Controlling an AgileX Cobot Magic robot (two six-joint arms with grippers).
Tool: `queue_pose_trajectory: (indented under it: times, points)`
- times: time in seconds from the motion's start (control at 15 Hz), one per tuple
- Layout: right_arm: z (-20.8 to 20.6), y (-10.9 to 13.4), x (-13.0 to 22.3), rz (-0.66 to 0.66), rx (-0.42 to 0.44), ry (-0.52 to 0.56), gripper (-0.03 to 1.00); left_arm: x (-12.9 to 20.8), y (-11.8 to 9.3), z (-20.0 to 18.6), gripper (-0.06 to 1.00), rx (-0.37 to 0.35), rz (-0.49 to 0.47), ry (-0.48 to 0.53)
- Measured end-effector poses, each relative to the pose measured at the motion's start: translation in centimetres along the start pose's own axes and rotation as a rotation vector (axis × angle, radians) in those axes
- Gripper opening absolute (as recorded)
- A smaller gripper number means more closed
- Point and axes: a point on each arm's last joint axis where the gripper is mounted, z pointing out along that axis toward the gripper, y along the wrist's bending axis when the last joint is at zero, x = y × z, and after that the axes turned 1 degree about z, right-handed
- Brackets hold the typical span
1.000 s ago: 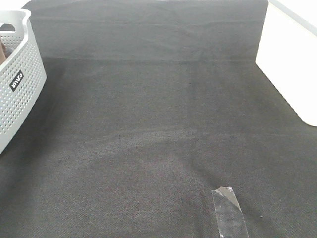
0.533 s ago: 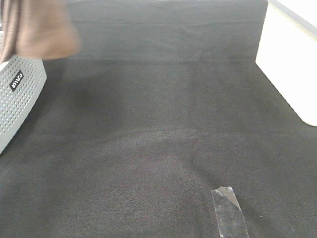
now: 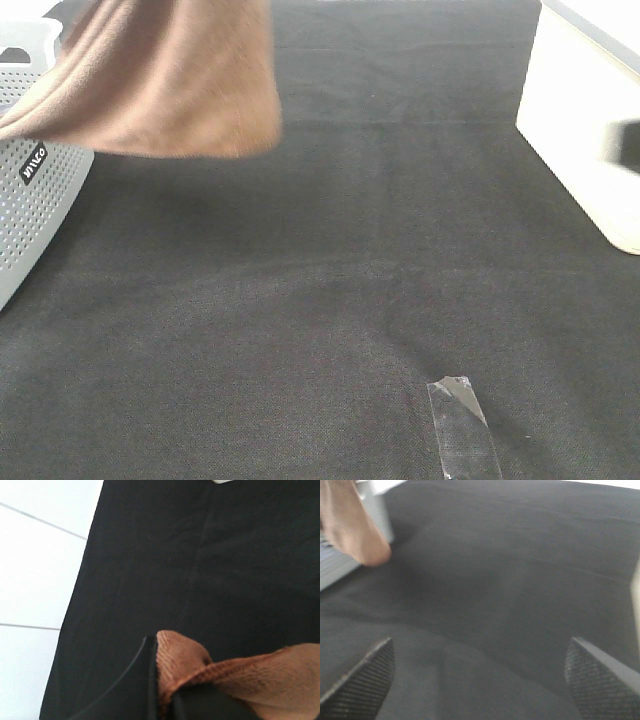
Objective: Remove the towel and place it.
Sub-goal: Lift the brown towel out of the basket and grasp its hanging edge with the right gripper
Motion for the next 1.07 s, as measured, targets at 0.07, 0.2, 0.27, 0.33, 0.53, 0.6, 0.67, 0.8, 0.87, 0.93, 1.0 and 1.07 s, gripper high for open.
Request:
queue_pose_trajectory:
  times: [0.07, 0.2, 0.27, 0.33, 0.53, 0.6, 0.67, 0.8, 0.87, 0.93, 1.0, 1.07]
  points:
    - [2.0, -0.4, -0.3, -0.025, -0.085, -0.009, 0.84, -0.6, -0.5, -0.1, 0.0, 0.004, 0.018, -0.008]
    - [5.1, -0.8, -0.4, -0.051, -0.257, -0.051, 0.83, -1.8, -1.6, -0.4, 0.0, 0.02, 0.04, -0.03]
    - [6.6, -1.0, -0.7, -0.06, -0.345, -0.089, 0.83, -2.4, -2.0, -0.5, 0.0, 0.028, 0.048, -0.041]
    - [7.8, -1.2, -1.1, -0.062, -0.413, -0.12, 0.83, -2.8, -2.5, -0.6, 0.0, 0.035, 0.055, -0.053]
    - [11.2, -2.2, -1.8, -0.022, -0.554, -0.127, 0.83, -3.7, -3.2, -0.9, 0.0, 0.05, 0.072, -0.074]
    - [12.4, -1.8, -1.6, -0.017, -0.593, -0.101, 0.83, -3.7, -3.2, -0.9, 0.0, 0.05, 0.072, -0.074]
    - [13.6, -0.7, -1.2, -0.029, -0.64, -0.067, 0.83, -3.7, -3.2, -0.9, 0.0, 0.05, 0.072, -0.074]
    - [16.3, 1.9, 0.1, -0.07, -0.664, 0.039, 0.83, -3.7, -3.3, -0.9, 0.0, 0.052, 0.069, -0.077]
    - [17.4, 2.4, 0.6, -0.086, -0.63, 0.081, 0.83, -3.8, -3.4, -1.0, 0.0, 0.055, 0.07, -0.082]
    - [18.0, 2.6, 0.5, -0.09, -0.616, 0.089, 0.83, -4.0, -3.6, -1.0, 0.0, 0.059, 0.074, -0.086]
    - [18.3, 2.6, 0.0, -0.092, -0.617, 0.077, 0.83, -4.2, -3.7, -1.1, 0.0, 0.063, 0.076, -0.092]
    - [18.4, 2.6, -0.6, -0.094, -0.623, 0.055, 0.83, -4.3, -3.8, -1.1, 0.0, 0.065, 0.078, -0.094]
